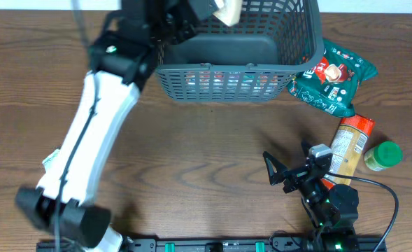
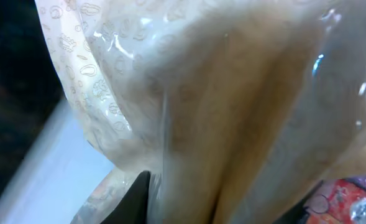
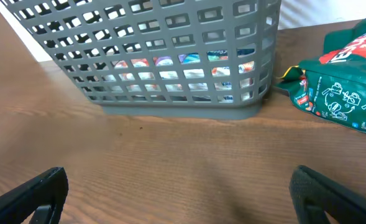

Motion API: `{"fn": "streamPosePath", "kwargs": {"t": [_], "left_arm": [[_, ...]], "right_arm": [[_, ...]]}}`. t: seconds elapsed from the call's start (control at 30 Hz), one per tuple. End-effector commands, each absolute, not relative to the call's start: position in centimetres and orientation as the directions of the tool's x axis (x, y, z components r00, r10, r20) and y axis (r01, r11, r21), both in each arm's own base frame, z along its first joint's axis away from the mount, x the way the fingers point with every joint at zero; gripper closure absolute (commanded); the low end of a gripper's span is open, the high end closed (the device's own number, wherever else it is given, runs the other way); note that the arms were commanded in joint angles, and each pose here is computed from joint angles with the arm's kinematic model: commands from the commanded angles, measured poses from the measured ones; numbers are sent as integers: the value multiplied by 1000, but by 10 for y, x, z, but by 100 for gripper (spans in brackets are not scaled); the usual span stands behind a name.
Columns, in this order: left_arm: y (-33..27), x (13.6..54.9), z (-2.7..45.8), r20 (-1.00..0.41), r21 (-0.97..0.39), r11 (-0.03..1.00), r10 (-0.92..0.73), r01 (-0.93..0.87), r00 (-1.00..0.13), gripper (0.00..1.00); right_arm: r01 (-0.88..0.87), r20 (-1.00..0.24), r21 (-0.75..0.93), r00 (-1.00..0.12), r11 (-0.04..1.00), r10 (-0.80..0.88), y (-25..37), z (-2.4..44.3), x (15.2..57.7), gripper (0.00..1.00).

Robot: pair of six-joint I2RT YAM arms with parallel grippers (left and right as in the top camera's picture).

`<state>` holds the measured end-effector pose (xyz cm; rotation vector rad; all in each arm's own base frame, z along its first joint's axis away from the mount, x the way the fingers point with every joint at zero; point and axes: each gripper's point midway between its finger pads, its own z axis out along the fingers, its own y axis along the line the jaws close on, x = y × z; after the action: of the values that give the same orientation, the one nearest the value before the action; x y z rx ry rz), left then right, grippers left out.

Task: Pack container
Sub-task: 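Carry the beige pouch with the left gripper and release it into the basket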

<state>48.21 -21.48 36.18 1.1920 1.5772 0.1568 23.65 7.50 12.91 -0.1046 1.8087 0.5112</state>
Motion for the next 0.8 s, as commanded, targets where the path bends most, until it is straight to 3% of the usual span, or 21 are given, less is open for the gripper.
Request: {"fn": "streamPosePath", "kwargs": {"t": [0.0, 0.13, 0.27, 0.4, 0.47, 0.53, 0.67, 0.7, 0.77], "left_arm": [[-229, 499, 309, -617, 619, 422, 783, 662, 78, 90], [-235, 507, 262, -590, 566, 396, 807, 723, 21, 90], [-235, 509, 245, -581, 545, 391, 814, 742, -2, 89], [-236, 509, 244, -580, 543, 390, 815, 743, -4, 77], [-236, 509, 244, -585, 539, 397, 811, 743, -10, 66], [-235, 509, 244, -597, 524, 416, 802, 743, -28, 26], [-235, 508, 243, -598, 517, 420, 801, 746, -37, 22], [-235, 508, 243, -597, 517, 420, 801, 746, -36, 12], [-233, 509, 245, -596, 523, 424, 802, 740, -37, 8]], "right_arm": [[-324, -928, 303, -313, 896, 201, 75, 127, 236, 1], [-317, -921, 323, -320, 892, 220, 75, 127, 236, 1], [-314, -919, 331, -323, 890, 228, 74, 127, 236, 1], [-314, -919, 331, -322, 890, 228, 74, 127, 236, 1], [-314, -919, 330, -322, 890, 227, 74, 127, 236, 1], [-314, -919, 330, -322, 890, 227, 74, 127, 236, 1], [-313, -919, 330, -322, 890, 227, 74, 127, 236, 1], [-313, -919, 330, -322, 891, 227, 74, 127, 236, 1], [-313, -919, 330, -322, 890, 227, 74, 127, 236, 1]]}}
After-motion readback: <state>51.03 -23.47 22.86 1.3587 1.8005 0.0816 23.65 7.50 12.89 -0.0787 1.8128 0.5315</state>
